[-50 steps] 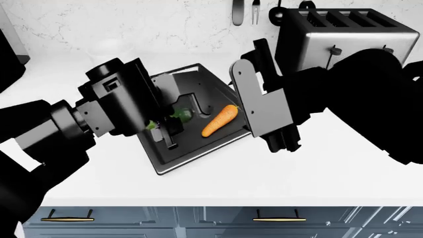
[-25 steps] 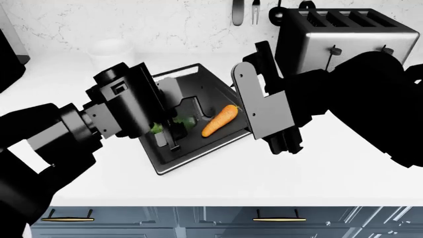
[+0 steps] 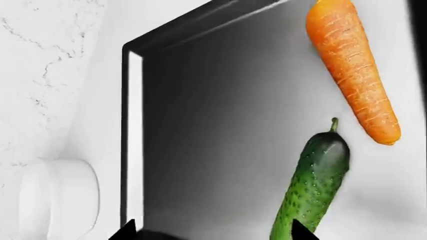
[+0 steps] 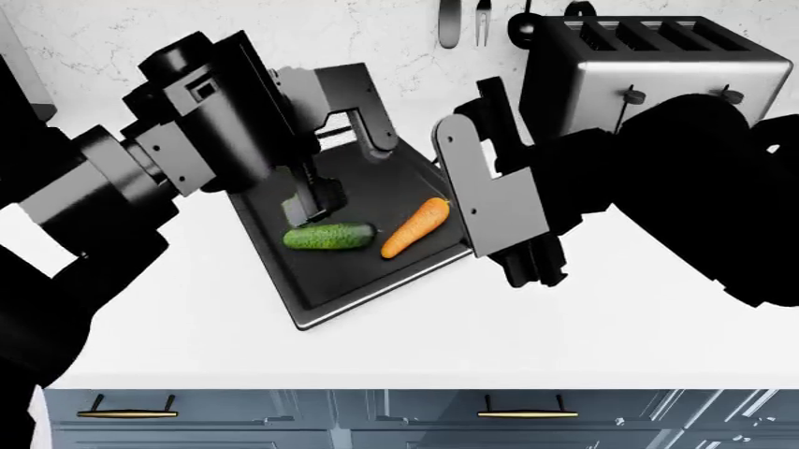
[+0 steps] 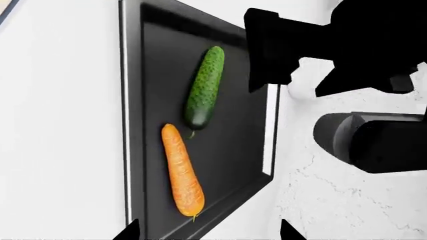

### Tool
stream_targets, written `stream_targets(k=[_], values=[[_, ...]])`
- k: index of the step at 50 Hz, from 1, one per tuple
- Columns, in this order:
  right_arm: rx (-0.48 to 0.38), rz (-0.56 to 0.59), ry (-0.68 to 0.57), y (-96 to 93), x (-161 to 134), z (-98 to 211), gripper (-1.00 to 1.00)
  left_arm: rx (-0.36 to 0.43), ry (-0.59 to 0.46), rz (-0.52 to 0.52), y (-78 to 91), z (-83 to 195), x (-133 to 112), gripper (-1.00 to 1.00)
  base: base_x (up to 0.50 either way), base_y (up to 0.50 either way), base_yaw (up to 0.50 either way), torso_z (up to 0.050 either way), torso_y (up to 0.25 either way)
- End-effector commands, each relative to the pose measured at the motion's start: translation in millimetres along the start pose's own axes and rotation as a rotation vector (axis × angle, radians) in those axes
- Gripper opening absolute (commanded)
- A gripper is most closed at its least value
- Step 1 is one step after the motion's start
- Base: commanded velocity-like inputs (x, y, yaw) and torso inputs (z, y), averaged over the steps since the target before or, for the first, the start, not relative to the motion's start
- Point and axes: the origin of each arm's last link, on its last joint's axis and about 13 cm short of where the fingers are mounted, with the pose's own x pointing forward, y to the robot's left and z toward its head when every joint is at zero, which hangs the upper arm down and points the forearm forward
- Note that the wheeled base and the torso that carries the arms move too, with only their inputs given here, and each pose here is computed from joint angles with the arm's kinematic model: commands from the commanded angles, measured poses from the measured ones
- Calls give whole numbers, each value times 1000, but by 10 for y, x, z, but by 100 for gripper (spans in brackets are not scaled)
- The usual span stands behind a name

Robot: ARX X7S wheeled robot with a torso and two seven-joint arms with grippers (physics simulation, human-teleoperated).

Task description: Place the two vegetables and bowl onto the tray for setting up a vegetable dip station.

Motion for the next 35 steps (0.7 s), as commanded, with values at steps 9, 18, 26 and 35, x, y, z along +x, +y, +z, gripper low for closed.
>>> stream_targets(k=[9, 18, 26, 35], values=[[118, 3, 13, -78, -78, 1, 100, -36, 17, 153, 435, -184, -684, 100, 0, 0, 0, 0, 0], [439, -68, -29, -142, -218, 53, 100, -109, -7, 190, 341, -547, -805, 100, 0, 0, 0, 0, 0], [628, -144, -44, -159, -311, 70, 100, -162, -65, 238, 177, -855, -907, 100, 0, 0, 0, 0, 0], [894, -209, -105, -124, -412, 157, 100, -246, -192, 326, -119, -1153, -1159, 100, 0, 0, 0, 0, 0]])
